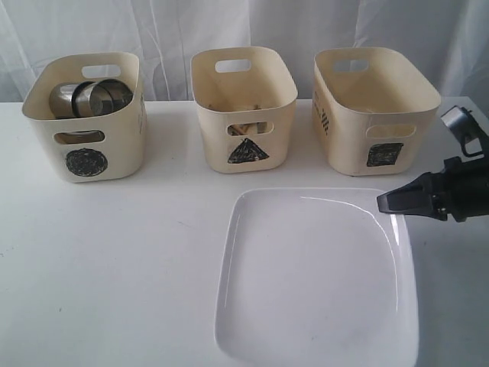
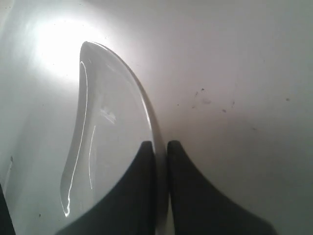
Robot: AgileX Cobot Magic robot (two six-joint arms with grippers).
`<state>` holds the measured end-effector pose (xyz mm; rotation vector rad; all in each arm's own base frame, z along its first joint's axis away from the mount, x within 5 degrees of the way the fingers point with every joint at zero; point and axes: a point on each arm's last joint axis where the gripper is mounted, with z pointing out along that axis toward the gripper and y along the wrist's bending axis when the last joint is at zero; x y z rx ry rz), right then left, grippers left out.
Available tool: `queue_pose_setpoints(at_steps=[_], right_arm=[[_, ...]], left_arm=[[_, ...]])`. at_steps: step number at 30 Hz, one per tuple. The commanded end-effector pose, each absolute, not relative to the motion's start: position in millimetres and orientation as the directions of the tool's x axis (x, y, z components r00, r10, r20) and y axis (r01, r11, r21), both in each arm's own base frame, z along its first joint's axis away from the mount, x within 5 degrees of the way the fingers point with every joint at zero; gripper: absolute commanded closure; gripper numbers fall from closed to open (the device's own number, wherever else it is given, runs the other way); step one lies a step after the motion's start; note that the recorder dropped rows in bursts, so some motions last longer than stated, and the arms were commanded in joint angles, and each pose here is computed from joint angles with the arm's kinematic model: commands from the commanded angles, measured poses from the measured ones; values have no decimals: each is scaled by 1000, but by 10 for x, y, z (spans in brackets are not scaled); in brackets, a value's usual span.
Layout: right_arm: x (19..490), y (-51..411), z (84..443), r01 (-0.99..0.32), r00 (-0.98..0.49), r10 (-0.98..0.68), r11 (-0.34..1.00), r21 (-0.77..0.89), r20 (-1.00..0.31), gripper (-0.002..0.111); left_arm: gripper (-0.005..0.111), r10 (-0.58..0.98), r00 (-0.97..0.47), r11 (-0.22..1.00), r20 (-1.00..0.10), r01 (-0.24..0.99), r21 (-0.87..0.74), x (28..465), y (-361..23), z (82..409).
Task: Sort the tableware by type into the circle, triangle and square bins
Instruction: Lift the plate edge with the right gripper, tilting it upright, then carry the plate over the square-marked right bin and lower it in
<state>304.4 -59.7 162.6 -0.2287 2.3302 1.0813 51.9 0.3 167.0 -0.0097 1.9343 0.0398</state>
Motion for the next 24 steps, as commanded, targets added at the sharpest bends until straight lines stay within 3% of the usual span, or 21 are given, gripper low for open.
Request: queue_pose_setpoints(at_steps=[1, 11, 24], right_arm=[[3045, -550, 1840, -404, -793, 143, 605, 686, -593, 108], [3096, -566, 2328, -457, -718, 153, 632, 626, -679, 108], [3371, -721, 3379, -453, -576, 235, 706, 544, -783, 108]], left_arm=[[107, -1, -352, 1000, -936, -27, 10, 518, 0, 1665], [107, -1, -352, 1000, -936, -27, 10, 518, 0, 1665], [107, -1, -352, 1000, -936, -27, 10, 518, 0, 1665]])
